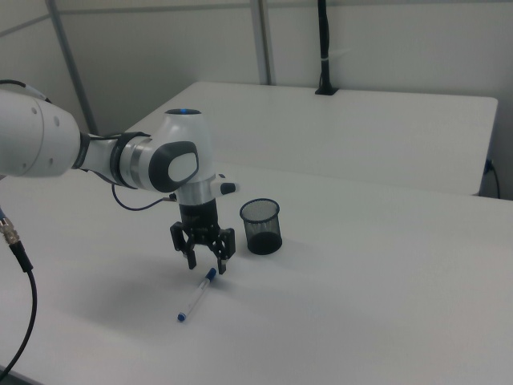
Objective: Insert the marker
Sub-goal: 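Close the gripper on the marker near its capped end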
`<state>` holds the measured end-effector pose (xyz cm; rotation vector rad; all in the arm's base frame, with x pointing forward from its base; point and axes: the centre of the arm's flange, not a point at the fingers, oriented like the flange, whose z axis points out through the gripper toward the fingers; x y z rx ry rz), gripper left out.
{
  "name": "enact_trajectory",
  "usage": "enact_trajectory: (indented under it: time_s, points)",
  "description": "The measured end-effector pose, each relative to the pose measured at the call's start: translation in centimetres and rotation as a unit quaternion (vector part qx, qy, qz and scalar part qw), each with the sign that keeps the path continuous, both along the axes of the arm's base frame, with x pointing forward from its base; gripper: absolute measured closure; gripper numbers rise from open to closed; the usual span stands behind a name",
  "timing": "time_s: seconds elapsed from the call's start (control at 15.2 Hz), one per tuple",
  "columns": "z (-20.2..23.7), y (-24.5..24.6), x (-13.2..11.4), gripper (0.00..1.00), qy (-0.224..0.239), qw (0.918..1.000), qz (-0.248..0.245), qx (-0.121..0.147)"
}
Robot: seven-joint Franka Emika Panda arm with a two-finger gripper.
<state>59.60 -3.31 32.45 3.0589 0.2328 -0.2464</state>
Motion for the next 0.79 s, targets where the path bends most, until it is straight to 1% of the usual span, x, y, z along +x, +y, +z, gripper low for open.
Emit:
enact_trajectory:
  time_s: [0.07, 0.13, 0.2, 0.26, 0.33, 0.4, 0.46, 0.53, 0.59, 0.66, 0.73, 0.79]
  points:
    - [-0.46, 0.1, 0.11, 0.26, 0.0, 1.0, 0.001, 0.0]
    - [-0.85, 0.14, 0.23, 0.31, -0.002, 1.0, 0.002, -0.001]
    - [-1.14, 0.16, 0.31, 0.32, -0.003, 1.0, 0.002, -0.001]
    - [-1.31, 0.17, 0.35, 0.4, -0.003, 1.0, 0.003, -0.001]
    - [-1.37, 0.18, 0.35, 0.51, -0.003, 1.0, 0.003, -0.001]
    - [-1.38, 0.17, 0.36, 0.54, -0.003, 1.0, 0.003, -0.001]
    - [-1.36, 0.17, 0.37, 0.54, -0.003, 1.0, 0.003, -0.001]
    - [-1.35, 0.17, 0.37, 0.58, -0.003, 1.0, 0.003, -0.001]
    - [-1.35, 0.17, 0.37, 0.59, -0.003, 1.0, 0.003, -0.001]
    - [-1.36, 0.17, 0.37, 0.67, -0.003, 1.0, 0.003, -0.001]
    - [-1.36, 0.17, 0.37, 0.69, -0.003, 1.0, 0.003, -0.001]
    - [-1.36, 0.17, 0.37, 0.69, -0.003, 1.0, 0.003, -0.001]
